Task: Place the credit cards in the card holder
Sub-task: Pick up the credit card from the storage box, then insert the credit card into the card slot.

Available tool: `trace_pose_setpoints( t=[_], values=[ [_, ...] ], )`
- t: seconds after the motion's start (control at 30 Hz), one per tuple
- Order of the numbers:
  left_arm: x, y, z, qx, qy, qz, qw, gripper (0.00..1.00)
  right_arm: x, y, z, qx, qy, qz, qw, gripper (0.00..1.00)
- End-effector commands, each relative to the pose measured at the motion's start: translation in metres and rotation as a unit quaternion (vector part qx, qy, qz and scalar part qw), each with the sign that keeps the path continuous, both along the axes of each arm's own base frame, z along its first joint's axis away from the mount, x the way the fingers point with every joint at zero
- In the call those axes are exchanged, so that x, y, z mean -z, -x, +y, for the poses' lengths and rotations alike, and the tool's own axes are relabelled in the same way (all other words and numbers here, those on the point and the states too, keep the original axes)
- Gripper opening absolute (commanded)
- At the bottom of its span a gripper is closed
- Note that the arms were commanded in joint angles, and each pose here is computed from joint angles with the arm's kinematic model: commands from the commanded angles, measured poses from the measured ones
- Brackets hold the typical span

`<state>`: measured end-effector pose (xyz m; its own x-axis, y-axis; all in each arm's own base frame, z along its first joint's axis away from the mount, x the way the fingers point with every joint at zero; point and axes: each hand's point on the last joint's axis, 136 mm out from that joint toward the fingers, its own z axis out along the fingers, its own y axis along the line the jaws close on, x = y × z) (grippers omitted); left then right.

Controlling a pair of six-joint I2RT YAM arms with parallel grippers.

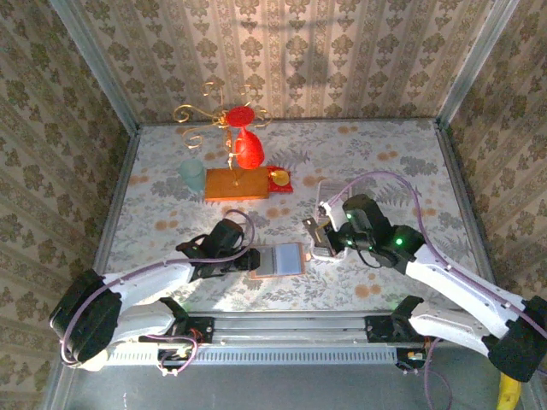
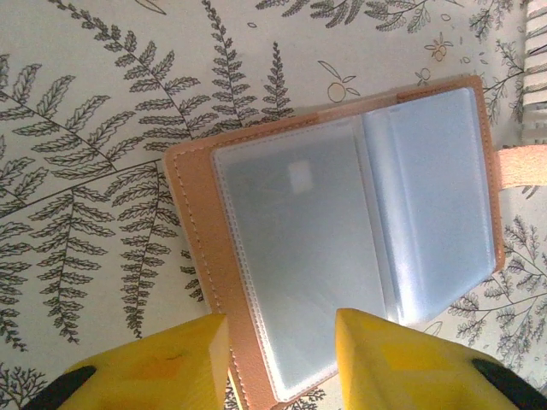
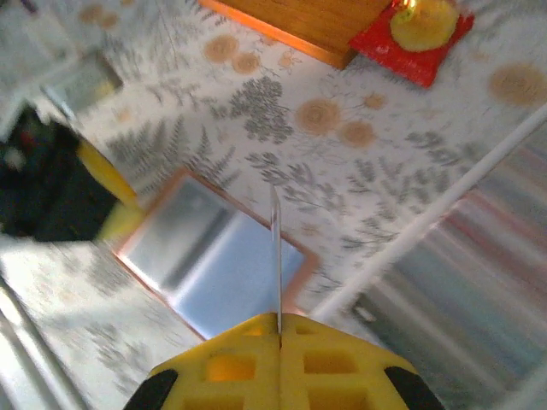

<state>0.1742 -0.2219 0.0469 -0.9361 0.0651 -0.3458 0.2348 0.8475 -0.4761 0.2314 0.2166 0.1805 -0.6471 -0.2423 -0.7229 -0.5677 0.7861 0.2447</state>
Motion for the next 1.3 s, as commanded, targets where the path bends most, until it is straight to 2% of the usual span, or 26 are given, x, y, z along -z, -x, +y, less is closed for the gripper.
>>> trace_pose_setpoints(
  t=[0.0, 0.07, 0.17, 0.33, 0.5, 0.7, 0.77, 1.0, 1.27],
  values=[
    [0.001, 0.001, 0.000, -0.006, -0.010, 0.009, 1.000, 0.38, -0.002, 0.000, 0.026, 0.113, -0.154, 0.144, 0.971, 0.00],
    [0.003, 0.001, 0.000, -0.006, -0.013, 0.011, 1.000, 0.38, 0.007, -0.001, 0.032, 0.145, -0.177, 0.174, 0.958, 0.00],
    [0.005, 0.002, 0.001, -0.007, -0.015, 0.014, 1.000, 0.38, 0.021, 0.001, 0.034, 0.169, -0.174, 0.200, 0.949, 0.00],
    [0.008, 0.002, -0.002, -0.006, -0.016, 0.018, 1.000, 0.37, 0.049, 0.006, 0.048, 0.174, -0.167, 0.246, 0.939, 0.00],
    [0.012, 0.001, 0.003, -0.014, -0.031, 0.019, 0.999, 0.36, 0.071, 0.004, 0.057, 0.185, -0.147, 0.255, 0.937, 0.00],
    [0.016, 0.002, 0.009, -0.020, -0.043, 0.018, 0.999, 0.36, 0.088, 0.003, 0.076, 0.177, -0.124, 0.238, 0.947, 0.00],
    [0.019, 0.003, 0.010, -0.020, -0.045, 0.023, 0.999, 0.33, 0.102, 0.002, 0.080, 0.181, -0.114, 0.241, 0.947, 0.00],
    [0.024, 0.005, 0.011, -0.020, -0.048, 0.027, 0.998, 0.28, 0.126, -0.001, 0.087, 0.190, -0.112, 0.243, 0.945, 0.00],
    [0.029, 0.008, 0.014, -0.022, -0.051, 0.033, 0.998, 0.24, 0.135, -0.003, 0.084, 0.203, -0.127, 0.239, 0.941, 0.00]
  ],
)
